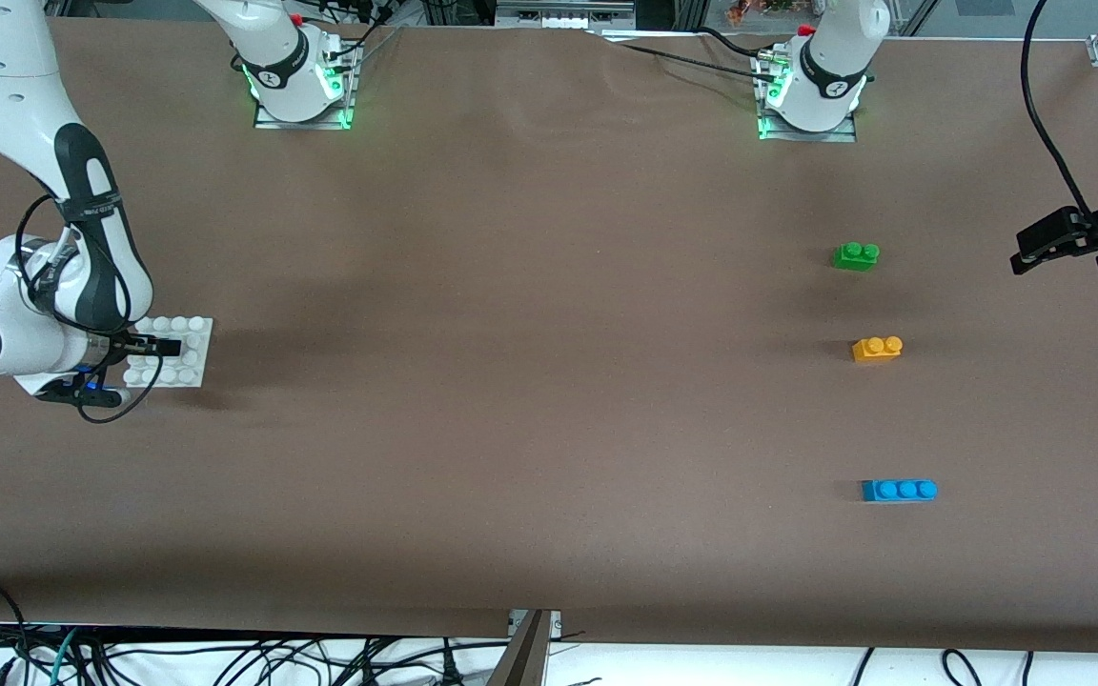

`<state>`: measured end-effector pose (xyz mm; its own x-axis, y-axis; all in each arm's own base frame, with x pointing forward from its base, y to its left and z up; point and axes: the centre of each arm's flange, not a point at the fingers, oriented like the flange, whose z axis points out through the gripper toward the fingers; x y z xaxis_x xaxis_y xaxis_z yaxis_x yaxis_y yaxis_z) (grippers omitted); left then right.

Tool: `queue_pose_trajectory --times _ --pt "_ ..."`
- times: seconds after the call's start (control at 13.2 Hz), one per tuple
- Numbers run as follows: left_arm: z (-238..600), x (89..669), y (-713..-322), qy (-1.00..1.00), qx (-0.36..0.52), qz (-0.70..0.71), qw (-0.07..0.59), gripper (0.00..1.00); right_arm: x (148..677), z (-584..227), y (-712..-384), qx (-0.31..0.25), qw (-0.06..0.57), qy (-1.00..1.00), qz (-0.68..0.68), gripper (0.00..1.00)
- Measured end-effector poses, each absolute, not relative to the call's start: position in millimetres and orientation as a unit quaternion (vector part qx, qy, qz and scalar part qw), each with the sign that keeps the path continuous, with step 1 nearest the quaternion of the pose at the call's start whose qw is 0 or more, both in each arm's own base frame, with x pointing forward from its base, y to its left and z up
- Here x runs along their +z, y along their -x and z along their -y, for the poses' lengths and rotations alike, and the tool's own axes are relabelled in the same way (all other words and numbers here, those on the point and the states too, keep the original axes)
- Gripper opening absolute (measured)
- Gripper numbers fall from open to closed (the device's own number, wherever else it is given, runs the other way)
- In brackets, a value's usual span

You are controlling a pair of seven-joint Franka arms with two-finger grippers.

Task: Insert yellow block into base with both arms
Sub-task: 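Slide the white base plate with the right gripper toward the table middle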

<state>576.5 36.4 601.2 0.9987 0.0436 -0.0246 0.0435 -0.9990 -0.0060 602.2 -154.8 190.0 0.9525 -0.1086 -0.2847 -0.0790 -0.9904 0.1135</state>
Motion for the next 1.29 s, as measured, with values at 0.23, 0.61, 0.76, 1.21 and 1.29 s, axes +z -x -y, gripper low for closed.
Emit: queue_pose_trajectory --times 0.23,0.61,0.76,1.21,1.29 --pt "-39.4 592.6 -571.7 0.999 0.042 0.025 0.002 1.0 181.9 154.8 -600.3 -0.151 0.051 -0.986 0.046 1.0" --pt "-42.3 583.6 -571.9 0.998 0.059 0.027 0.001 1.0 177.8 150.5 -601.0 -0.15 0.051 -0.986 0.04 1.0" --pt "-42.6 582.6 -572.3 0.998 0.06 0.028 0.001 1.0 178.0 134.4 -605.3 -0.146 0.046 -0.988 0.028 1.0" --pt "-34.8 582.6 -573.0 0.998 0.06 0.021 0.001 1.0 178.9 39.3 -622.4 -0.125 0.025 -0.992 0.013 1.0" --pt "-34.7 582.3 -573.2 0.998 0.06 0.021 0.001 1.0 179.0 20.0 -623.6 -0.123 0.026 -0.992 0.015 1.0"
